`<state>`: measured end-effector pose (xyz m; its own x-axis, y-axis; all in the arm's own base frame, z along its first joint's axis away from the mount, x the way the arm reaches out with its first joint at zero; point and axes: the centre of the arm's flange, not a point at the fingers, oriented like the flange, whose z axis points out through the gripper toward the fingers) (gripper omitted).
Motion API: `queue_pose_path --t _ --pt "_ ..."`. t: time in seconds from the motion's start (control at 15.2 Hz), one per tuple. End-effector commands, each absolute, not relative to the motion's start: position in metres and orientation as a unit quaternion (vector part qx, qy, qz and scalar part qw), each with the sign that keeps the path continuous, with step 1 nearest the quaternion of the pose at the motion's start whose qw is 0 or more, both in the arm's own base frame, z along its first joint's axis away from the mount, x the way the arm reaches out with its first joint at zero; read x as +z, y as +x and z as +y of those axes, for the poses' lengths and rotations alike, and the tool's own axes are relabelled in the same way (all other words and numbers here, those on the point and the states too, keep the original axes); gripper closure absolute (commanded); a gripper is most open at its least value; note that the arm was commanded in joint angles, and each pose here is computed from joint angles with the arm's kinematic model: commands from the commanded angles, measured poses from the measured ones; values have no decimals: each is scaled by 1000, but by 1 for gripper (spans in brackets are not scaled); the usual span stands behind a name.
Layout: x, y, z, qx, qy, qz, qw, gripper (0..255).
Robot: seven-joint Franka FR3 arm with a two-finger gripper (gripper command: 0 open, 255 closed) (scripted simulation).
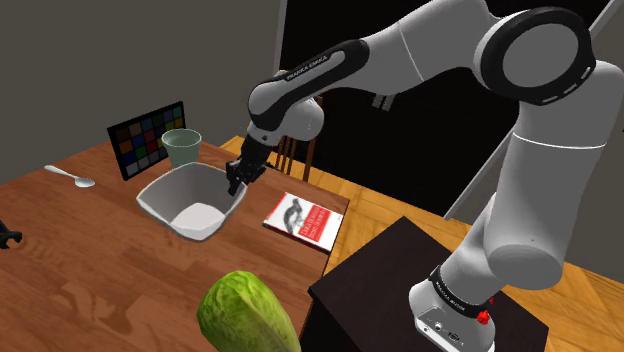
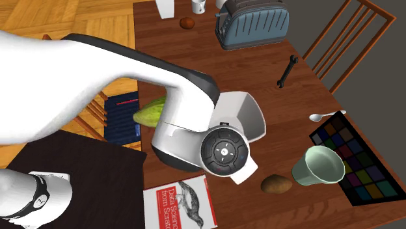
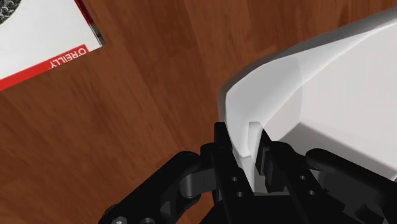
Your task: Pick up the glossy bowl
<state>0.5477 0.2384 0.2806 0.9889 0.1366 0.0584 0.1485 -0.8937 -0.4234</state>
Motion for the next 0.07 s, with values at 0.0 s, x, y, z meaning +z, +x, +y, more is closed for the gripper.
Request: queue_pose_path --t 0.0 --pt "284 548 238 -14 -973 -73 219 255"
